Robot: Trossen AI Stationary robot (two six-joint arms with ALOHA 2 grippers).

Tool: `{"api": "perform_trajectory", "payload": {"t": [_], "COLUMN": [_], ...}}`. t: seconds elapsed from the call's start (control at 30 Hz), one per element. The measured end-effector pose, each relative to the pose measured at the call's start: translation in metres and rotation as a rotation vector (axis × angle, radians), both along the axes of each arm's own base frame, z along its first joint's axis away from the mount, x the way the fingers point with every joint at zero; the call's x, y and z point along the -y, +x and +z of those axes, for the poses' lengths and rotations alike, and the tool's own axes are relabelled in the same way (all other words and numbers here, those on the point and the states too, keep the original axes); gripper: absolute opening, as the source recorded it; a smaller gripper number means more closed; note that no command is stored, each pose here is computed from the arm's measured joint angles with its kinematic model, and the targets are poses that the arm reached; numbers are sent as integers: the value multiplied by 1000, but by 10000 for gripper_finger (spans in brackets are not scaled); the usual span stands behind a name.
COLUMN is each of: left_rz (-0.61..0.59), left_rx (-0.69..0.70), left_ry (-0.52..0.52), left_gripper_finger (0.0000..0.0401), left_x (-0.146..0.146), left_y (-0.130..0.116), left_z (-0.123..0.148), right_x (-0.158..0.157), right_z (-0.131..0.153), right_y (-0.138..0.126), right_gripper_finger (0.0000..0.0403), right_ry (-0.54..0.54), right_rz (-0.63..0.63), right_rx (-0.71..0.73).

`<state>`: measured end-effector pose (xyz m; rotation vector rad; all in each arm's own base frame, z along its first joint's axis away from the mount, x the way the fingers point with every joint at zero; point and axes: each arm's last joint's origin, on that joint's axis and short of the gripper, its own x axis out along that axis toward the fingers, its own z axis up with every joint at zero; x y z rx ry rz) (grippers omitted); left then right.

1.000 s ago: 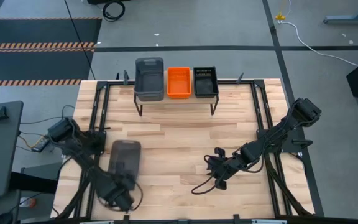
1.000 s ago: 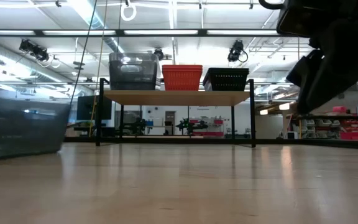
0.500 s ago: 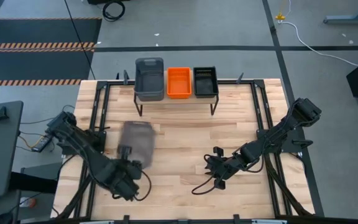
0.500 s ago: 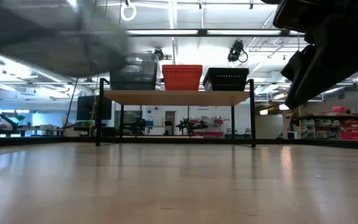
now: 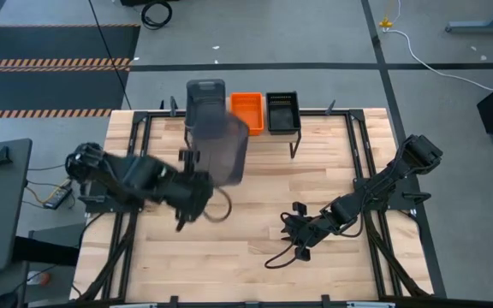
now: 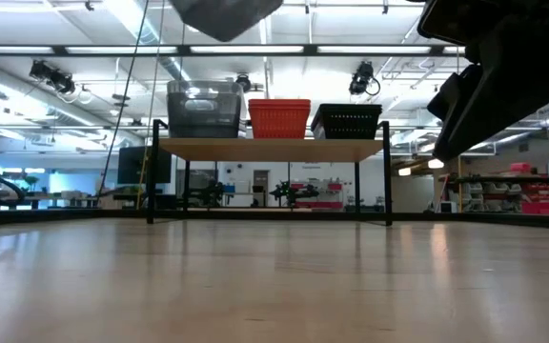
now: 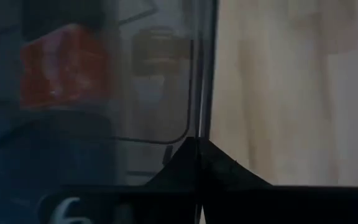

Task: Stack baskets on shelf by color
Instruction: Stack the black bin on top of the black bin on the shelf

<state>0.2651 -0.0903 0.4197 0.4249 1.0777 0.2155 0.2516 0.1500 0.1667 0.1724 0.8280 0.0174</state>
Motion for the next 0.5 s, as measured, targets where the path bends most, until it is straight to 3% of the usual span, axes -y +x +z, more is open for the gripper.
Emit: {"api": "perform_trajectory", "payload": {"t": [0.37,0.5], "left_rz": [102,123], "left_rx": [-85,-137], "left_ry": [100,81], "left_gripper_finger": [3,2], "left_x": [-85,-121], "left_y": [14,11], "left_z": [7,7], "right_x": [0,0], "right_z": [0,0], "right_y": [0,0], "right_gripper_finger": [117,117], "right_ry": [-1,-30], "right_rz": [8,39], "right_rx": [0,4]}}
